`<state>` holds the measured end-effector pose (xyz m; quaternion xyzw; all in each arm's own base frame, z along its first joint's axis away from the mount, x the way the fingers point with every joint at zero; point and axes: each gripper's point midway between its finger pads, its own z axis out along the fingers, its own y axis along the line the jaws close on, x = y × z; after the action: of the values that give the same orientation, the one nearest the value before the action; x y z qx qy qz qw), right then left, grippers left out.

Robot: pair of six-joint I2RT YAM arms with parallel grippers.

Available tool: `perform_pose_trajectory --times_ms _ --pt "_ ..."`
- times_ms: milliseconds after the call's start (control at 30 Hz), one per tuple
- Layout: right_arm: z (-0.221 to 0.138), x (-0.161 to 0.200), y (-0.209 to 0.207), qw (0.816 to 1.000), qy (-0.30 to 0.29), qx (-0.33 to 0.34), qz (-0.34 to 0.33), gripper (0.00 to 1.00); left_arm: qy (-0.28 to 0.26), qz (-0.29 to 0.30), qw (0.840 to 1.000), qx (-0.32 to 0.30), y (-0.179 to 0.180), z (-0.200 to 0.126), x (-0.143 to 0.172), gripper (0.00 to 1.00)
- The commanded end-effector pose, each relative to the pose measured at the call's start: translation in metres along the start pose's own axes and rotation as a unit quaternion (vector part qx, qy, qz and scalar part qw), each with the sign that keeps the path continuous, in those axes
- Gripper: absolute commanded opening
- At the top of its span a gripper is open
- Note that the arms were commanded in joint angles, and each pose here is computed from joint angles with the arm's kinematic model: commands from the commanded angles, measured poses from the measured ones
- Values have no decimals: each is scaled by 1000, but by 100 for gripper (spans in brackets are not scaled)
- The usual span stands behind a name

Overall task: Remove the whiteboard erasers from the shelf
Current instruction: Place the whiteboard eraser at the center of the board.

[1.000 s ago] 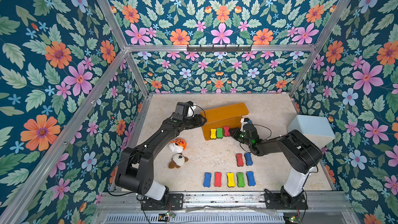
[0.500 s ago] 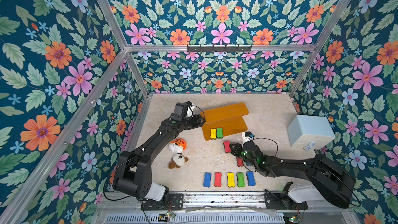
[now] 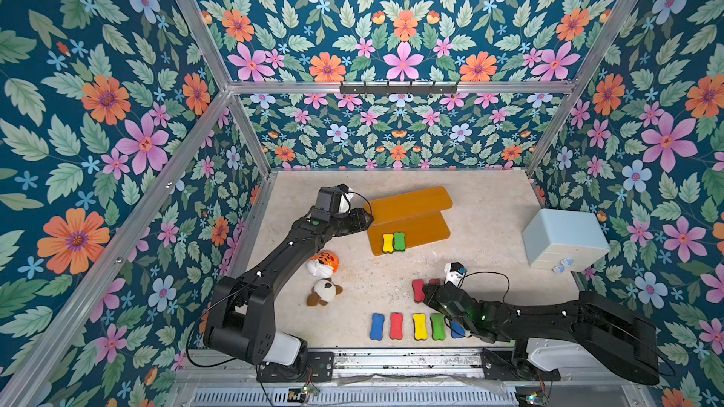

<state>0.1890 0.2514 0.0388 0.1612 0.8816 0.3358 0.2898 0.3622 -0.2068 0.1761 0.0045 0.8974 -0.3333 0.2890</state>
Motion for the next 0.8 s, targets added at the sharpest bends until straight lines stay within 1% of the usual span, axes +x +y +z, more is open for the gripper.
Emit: perform_pose_trajectory --times_ms 0,167,333,633,767 --pt "-1 -2 -4 1000 -9 8 3 0 -9 3 1000 5 -3 -2 -4 59" --pt "-1 1 -7 1000 0 11 1 0 -8 3 1000 5 -3 -1 -4 59" --pt "1 6 -11 1000 11 14 1 3 -6 2 1000 4 -1 1 -3 59" --pt "2 9 -8 1000 19 15 -9 11 -5 2 1000 3 -1 2 -3 59" --pt "0 6 -5 1000 15 17 -15 18 -6 2 1000 2 0 2 -3 59"
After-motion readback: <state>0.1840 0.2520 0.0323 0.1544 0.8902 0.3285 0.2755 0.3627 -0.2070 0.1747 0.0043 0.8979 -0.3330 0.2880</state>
